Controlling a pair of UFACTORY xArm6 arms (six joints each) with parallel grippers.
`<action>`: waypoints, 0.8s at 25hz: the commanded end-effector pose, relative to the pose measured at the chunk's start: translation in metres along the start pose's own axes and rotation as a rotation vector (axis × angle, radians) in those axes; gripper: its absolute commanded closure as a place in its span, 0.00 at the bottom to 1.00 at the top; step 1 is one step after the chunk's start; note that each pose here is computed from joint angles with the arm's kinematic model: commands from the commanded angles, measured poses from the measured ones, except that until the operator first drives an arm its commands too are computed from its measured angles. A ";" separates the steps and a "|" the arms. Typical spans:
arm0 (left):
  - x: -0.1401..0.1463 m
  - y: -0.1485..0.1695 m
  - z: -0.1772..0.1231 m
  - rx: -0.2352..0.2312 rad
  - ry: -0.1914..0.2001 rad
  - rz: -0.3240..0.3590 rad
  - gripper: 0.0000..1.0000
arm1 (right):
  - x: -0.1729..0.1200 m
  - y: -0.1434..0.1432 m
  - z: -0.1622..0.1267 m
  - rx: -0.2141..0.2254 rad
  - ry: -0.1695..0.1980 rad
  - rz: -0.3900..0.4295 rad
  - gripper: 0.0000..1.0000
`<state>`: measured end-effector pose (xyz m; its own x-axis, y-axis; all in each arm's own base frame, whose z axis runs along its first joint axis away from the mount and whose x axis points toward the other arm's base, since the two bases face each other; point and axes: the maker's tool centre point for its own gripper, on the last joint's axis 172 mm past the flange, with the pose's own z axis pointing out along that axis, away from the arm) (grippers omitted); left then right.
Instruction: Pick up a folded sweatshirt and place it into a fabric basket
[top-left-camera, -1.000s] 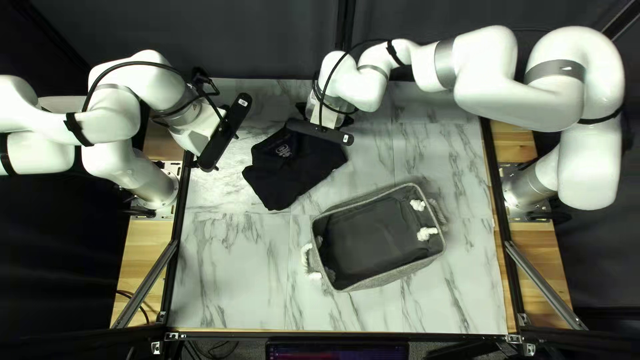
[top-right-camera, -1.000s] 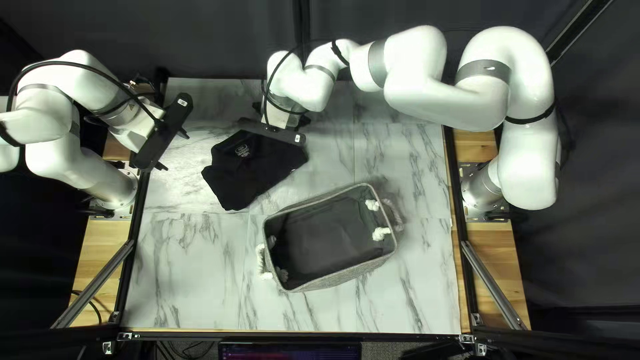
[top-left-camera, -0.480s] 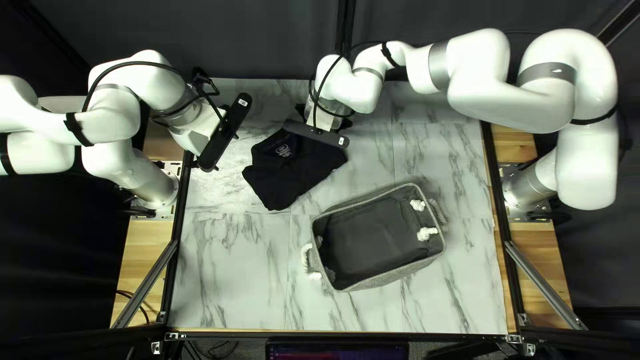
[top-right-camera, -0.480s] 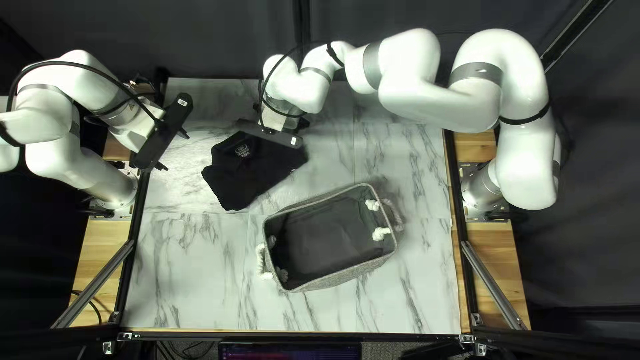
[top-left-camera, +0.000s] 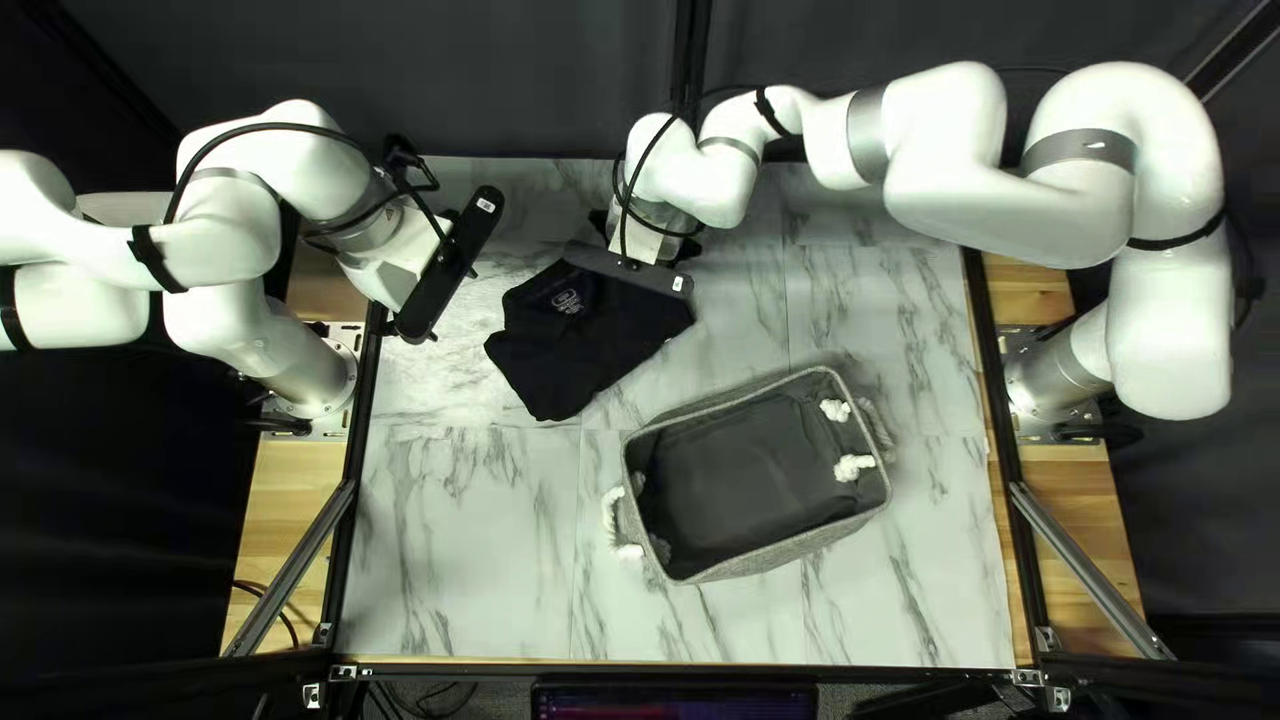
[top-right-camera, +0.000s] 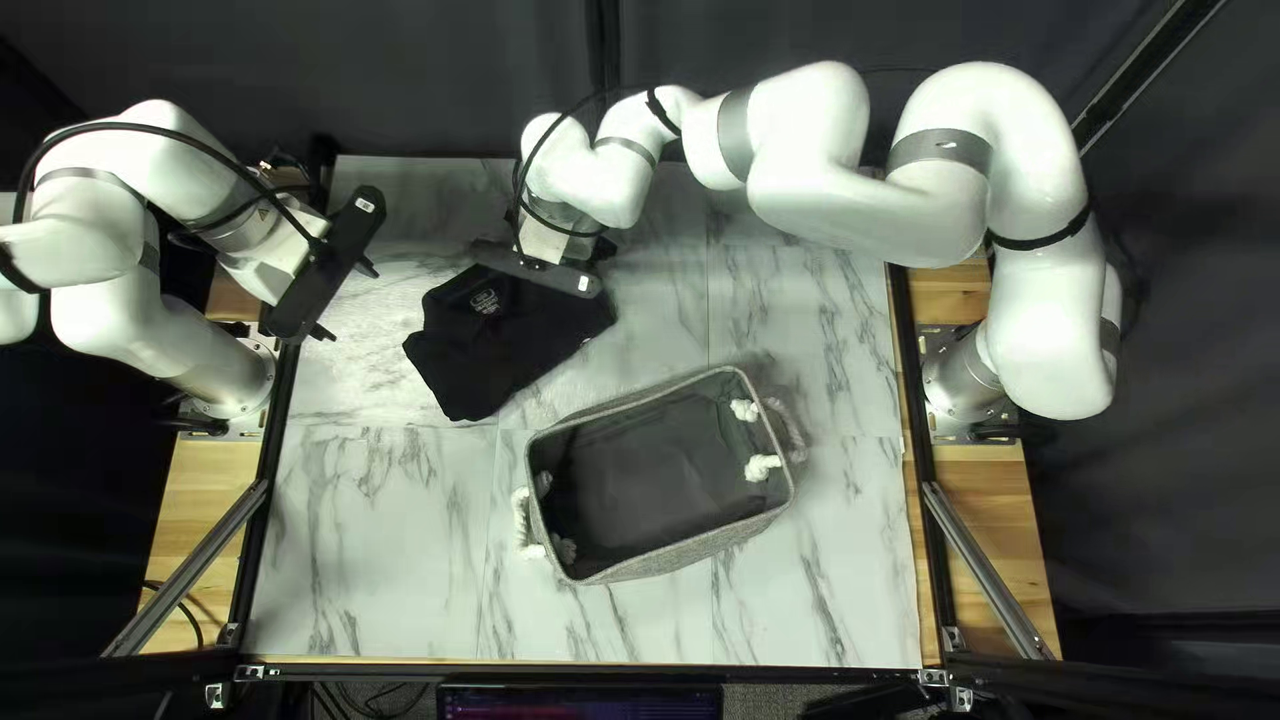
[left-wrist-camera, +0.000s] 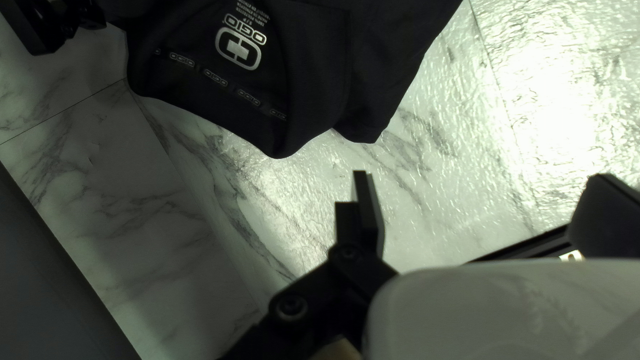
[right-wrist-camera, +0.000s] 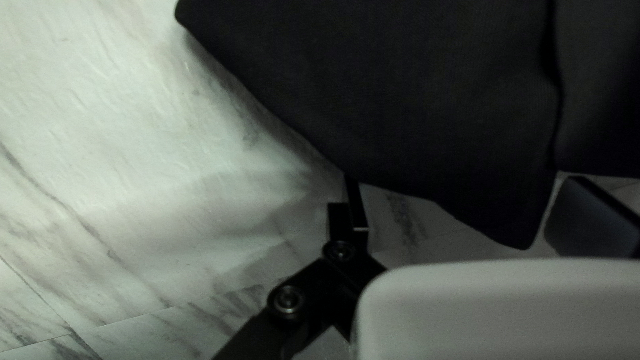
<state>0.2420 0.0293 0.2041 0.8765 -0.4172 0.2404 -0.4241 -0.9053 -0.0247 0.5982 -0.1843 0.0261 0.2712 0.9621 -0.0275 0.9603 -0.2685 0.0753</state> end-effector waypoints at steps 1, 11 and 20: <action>0.000 0.000 0.000 0.000 0.000 0.000 0.00 | 0.004 -0.002 -0.003 0.004 -0.003 0.004 1.00; 0.000 0.000 0.000 0.000 0.000 0.000 0.00 | 0.018 -0.005 -0.037 -0.012 -0.035 -0.008 1.00; 0.000 0.000 0.000 0.000 0.000 0.000 0.00 | 0.026 -0.012 -0.040 -0.030 -0.056 -0.016 1.00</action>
<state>0.2420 0.0293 0.2041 0.8765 -0.4172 0.2404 -0.4241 -0.9053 -0.0247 0.5921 -0.1563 0.0656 0.2621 0.9614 -0.0832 0.9622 -0.2538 0.0989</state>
